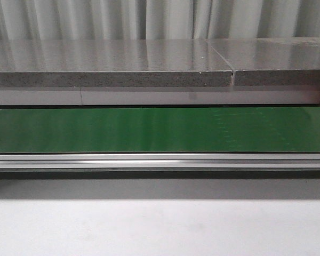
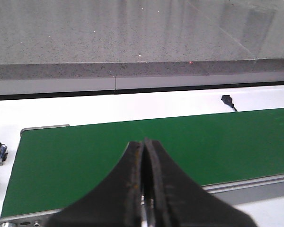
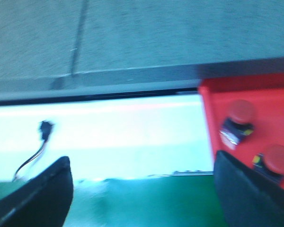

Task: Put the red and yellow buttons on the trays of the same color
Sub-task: 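Lift the right gripper back above the belt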

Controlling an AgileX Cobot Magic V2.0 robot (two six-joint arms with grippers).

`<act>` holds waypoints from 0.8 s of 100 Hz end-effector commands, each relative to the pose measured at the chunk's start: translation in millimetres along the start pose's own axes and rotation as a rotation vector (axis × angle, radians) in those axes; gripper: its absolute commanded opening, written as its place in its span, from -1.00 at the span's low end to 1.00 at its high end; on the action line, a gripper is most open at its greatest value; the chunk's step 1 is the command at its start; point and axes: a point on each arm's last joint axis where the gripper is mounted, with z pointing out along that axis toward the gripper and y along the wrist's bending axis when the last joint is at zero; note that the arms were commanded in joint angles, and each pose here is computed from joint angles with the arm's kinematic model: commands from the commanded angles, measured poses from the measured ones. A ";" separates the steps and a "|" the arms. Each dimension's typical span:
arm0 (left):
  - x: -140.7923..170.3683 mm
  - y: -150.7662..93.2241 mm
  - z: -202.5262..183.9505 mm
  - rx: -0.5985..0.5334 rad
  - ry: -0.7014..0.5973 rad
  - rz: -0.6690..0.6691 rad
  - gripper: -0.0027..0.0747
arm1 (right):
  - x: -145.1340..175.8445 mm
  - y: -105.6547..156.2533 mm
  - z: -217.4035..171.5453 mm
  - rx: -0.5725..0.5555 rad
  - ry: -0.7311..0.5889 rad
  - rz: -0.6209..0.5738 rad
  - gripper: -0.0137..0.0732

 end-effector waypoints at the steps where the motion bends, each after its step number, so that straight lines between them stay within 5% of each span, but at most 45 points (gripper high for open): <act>1: -13.2 0.0 -2.5 -0.008 -0.080 -0.022 -0.98 | -6.3 19.0 -19.9 -0.034 -0.112 -0.083 0.70; 39: -13.2 0.0 -2.5 -0.008 -0.080 -0.022 -0.98 | 51.4 41.1 -55.7 -0.123 -0.082 -0.153 0.56; 53: -13.2 0.0 -2.5 -0.008 -0.080 -0.022 -0.98 | 67.3 41.4 -70.3 -0.131 -0.088 -0.157 0.25; 80: -13.2 0.0 -2.5 -0.008 -0.080 -0.022 -0.98 | 70.6 42.9 -89.3 -0.133 -0.149 -0.166 -0.68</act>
